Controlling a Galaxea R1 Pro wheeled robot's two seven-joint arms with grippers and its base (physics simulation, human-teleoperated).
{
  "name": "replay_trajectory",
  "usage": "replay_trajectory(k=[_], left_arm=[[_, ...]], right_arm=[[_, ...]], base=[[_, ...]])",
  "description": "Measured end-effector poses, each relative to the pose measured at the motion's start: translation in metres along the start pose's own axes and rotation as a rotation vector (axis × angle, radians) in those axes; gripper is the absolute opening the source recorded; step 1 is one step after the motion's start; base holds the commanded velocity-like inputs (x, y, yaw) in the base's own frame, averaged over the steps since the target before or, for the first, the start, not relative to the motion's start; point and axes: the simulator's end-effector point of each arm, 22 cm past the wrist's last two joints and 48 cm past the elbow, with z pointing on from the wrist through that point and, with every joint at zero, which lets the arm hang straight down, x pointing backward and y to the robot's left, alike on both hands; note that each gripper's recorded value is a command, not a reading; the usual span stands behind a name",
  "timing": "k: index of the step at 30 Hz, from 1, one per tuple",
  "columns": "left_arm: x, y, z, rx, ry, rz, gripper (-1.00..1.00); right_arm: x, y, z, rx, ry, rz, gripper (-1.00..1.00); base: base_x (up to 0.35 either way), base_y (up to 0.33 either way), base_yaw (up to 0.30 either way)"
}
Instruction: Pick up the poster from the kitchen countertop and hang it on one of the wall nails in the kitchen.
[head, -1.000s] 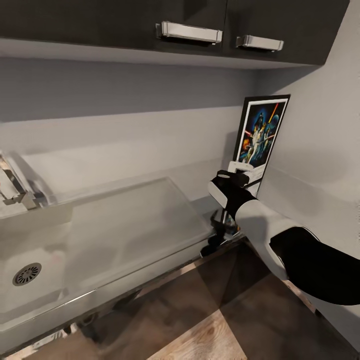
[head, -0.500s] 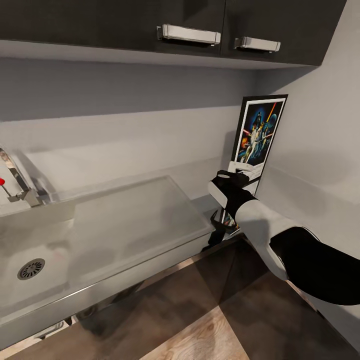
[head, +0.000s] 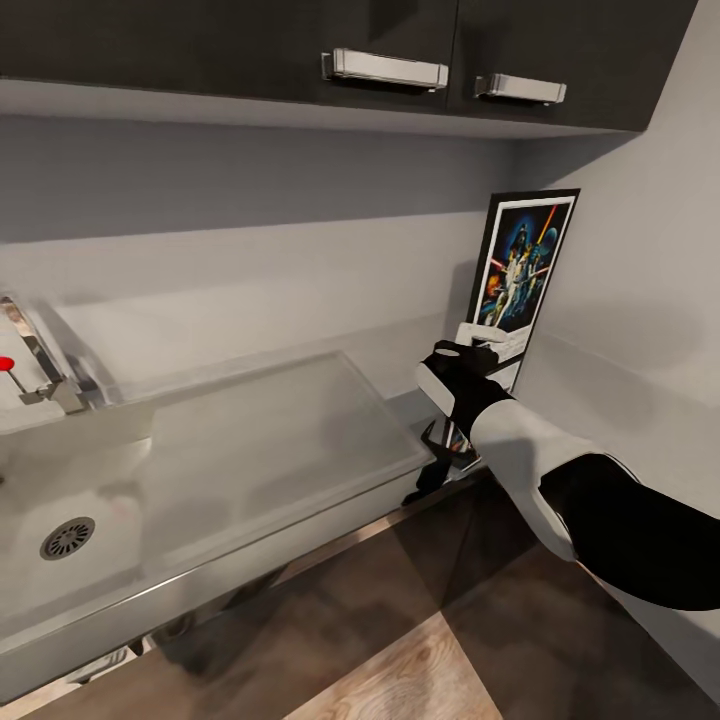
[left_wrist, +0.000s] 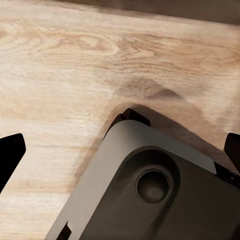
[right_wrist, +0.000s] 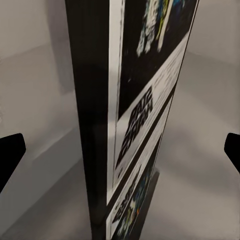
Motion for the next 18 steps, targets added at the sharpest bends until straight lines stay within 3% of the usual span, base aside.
replay_trajectory(k=[18], left_arm=[[-0.0047,0.0064,-0.0006,-0.008,-0.005,0.006,1.0]], right_arm=[[0.0,0.0,0.0,0.0,0.0,0.0,1.0]], base=[[0.021,0.002,0.0]])
